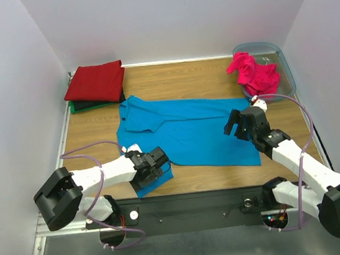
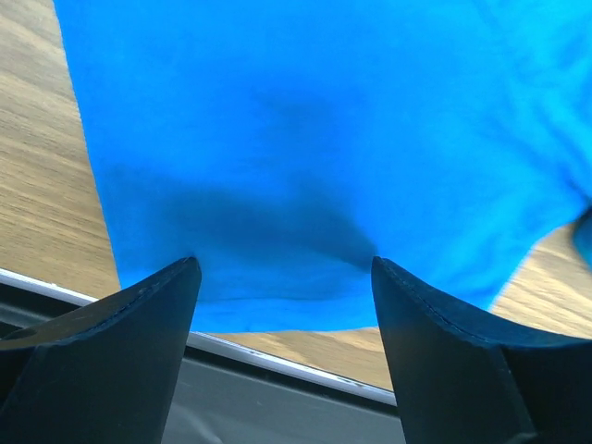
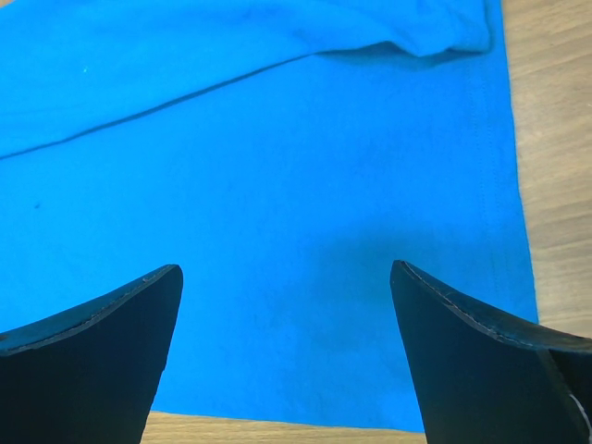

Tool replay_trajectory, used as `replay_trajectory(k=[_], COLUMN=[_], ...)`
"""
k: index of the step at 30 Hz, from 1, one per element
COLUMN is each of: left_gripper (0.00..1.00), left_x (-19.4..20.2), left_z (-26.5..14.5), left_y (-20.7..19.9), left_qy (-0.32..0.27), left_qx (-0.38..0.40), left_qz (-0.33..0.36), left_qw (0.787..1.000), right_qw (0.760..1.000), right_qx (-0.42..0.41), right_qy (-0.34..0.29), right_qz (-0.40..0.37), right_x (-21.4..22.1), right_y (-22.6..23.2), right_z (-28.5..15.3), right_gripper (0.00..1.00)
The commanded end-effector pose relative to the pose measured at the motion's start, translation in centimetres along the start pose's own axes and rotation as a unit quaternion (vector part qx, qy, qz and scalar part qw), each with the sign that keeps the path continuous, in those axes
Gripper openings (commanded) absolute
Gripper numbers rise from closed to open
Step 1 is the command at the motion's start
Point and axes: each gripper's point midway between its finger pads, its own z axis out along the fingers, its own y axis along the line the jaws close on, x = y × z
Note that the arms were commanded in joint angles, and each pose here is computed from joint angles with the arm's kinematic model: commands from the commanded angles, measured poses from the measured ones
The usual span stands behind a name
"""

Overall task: Fold and stack the t-shirts
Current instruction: Fold the tshirt

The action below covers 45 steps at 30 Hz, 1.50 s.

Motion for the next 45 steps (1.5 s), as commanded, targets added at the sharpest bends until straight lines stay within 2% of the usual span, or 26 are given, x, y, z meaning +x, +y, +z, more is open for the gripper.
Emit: replay_trajectory(k=[1, 4, 8, 9, 11, 13, 14, 16, 17, 19, 23, 26, 35, 41, 45], left_gripper=[0.85, 0.82, 0.72, 0.65, 0.58, 0.46, 0.34, 0.20, 0.08, 0.00, 0.00, 0.00, 0.00, 0.00, 0.00], left_x=[0.4, 1.1, 1.7, 1.7, 1.7, 1.5, 1.4, 0.9, 0.8, 0.3, -0.4, -0.9, -2.2, -2.7, -2.8], left_z=[0.4, 0.8, 1.4, 1.5, 1.4, 1.2, 1.1, 0.6, 0.4, 0.2, -0.1, -0.5, -2.4, -3.7, -3.9], left_y=[0.8, 1.0, 1.2, 1.1, 1.2, 1.0, 1.1, 0.7, 0.7, 0.6, 0.4, 0.3, -1.0, -2.5, -3.5], left_qy=[0.004, 0.019, 0.029, 0.030, 0.029, 0.026, 0.024, 0.018, 0.016, 0.008, -0.002, -0.008, -0.023, -0.028, -0.029], left_qx=[0.010, 0.015, 0.002, 0.000, -0.005, 0.000, -0.002, 0.005, 0.004, 0.010, 0.016, 0.021, 0.076, 0.117, 0.139], left_qz=[0.005, 0.009, 0.016, 0.017, 0.019, 0.017, 0.018, 0.015, 0.016, 0.015, 0.025, 0.026, 0.030, 0.042, 0.047], left_qw=[1.000, 1.000, 0.999, 0.999, 0.999, 1.000, 1.000, 1.000, 1.000, 1.000, 1.000, 0.999, 0.996, 0.992, 0.989], right_qw=[1.000, 1.000, 0.999, 0.999, 0.999, 0.999, 0.998, 0.997, 0.996, 0.995, 0.986, 0.982, 0.971, 0.959, 0.947], right_qx=[0.016, 0.024, 0.038, 0.039, 0.044, 0.048, 0.054, 0.067, 0.076, 0.086, 0.137, 0.111, 0.100, 0.121, 0.164], right_qy=[-0.015, -0.015, -0.014, -0.013, -0.008, -0.006, -0.005, -0.001, 0.012, 0.012, 0.010, 0.001, 0.056, 0.074, 0.069], right_qz=[0.006, 0.009, 0.012, 0.013, 0.016, 0.025, 0.027, 0.046, 0.047, 0.054, 0.090, 0.154, 0.211, 0.246, 0.266], right_x=[-0.5, -0.5, -0.3, -0.3, -0.1, 0.1, 0.4, 0.9, 1.7, 2.0, 2.7, 2.6, 5.4, 7.4, 9.2], right_y=[-0.7, -1.0, -1.5, -1.5, -1.7, -1.9, -2.3, -2.9, -3.5, -4.1, -6.4, -5.5, -5.0, -5.9, -7.9], right_z=[-0.3, -0.3, -0.2, -0.2, -0.3, -0.5, -0.7, -1.0, -1.2, -1.8, -3.6, -4.6, -5.2, -5.0, -4.2], right_gripper=[1.00, 1.00, 1.00, 1.00, 1.00, 1.00, 1.00, 1.00, 1.00, 1.00, 1.00, 1.00, 1.00, 1.00, 1.00])
